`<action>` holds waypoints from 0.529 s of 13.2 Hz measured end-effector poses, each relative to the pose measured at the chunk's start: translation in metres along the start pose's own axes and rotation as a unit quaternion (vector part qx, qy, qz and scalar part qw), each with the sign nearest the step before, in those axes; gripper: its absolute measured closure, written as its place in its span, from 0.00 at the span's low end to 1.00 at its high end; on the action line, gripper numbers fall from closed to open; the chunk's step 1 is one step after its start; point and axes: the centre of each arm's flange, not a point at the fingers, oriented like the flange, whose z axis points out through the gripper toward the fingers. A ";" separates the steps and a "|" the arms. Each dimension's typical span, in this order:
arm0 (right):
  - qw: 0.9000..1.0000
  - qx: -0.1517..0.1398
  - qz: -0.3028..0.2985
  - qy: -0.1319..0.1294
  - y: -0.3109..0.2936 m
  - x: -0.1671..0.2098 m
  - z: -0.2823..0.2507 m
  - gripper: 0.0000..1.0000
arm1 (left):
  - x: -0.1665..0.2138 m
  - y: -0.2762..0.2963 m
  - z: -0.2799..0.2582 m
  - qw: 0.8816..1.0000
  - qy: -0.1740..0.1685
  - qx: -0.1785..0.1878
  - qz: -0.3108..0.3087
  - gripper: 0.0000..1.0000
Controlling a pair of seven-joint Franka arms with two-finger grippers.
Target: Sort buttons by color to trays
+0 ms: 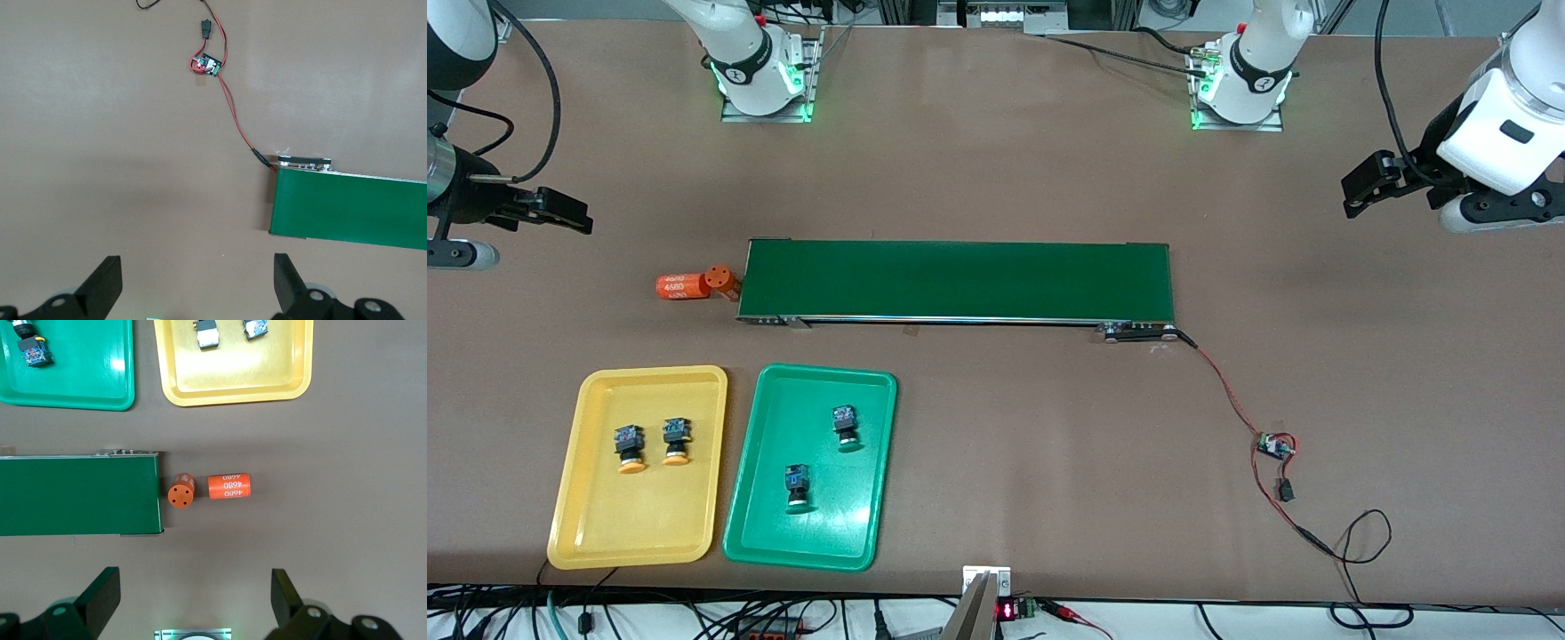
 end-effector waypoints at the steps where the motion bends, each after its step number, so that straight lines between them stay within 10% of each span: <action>1: 1.000 0.000 0.000 0.000 0.000 0.000 0.000 0.00 | 0.000 0.001 0.000 1.000 0.000 0.000 0.000 0.00; 7: 1.000 0.000 0.000 0.000 0.000 0.000 0.000 0.00 | -0.001 0.002 0.000 1.000 0.000 0.000 0.002 0.00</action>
